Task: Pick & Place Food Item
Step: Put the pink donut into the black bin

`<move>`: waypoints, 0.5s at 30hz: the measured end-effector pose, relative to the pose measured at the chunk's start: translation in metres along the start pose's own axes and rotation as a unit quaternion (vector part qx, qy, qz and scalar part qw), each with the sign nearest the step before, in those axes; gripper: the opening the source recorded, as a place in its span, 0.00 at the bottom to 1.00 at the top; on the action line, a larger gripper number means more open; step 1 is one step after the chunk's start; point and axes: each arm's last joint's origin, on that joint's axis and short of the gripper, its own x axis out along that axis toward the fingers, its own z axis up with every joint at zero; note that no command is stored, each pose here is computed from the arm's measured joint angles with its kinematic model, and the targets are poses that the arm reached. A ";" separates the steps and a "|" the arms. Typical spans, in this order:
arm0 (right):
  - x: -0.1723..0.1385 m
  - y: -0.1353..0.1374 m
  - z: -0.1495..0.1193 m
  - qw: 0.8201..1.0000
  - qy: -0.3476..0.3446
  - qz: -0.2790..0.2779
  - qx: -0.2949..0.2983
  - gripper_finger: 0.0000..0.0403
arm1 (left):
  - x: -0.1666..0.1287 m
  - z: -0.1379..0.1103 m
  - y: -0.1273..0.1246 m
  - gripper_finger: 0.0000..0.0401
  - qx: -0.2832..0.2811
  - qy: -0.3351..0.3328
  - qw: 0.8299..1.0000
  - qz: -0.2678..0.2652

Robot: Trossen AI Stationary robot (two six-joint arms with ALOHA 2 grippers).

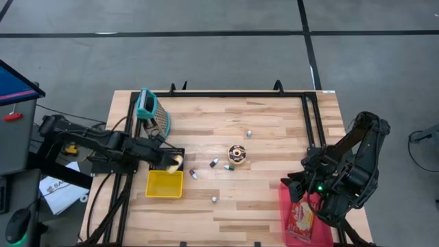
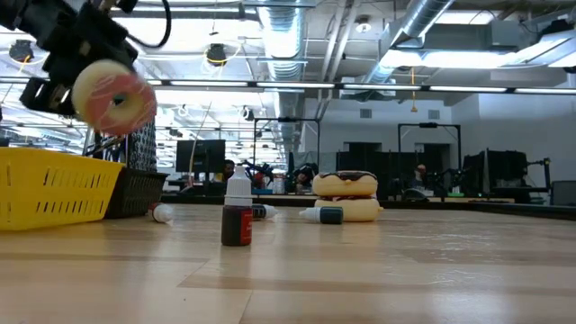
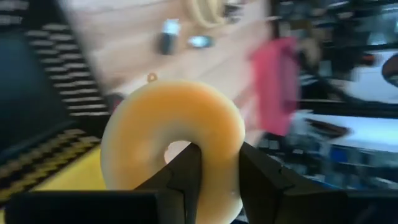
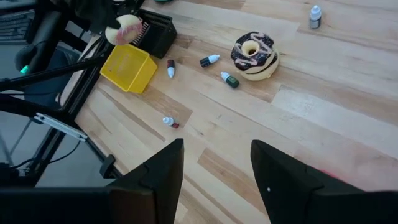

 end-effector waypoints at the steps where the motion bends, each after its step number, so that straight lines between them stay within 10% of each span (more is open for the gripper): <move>1: 0.000 0.000 -0.001 1.000 0.001 0.002 0.001 0.45 | 0.000 -0.003 -0.003 0.23 0.002 0.001 1.000 -0.018; 15: 0.004 0.027 0.015 0.989 -0.080 0.102 -0.067 0.45 | -0.007 -0.016 -0.047 0.25 0.008 0.004 0.942 -0.335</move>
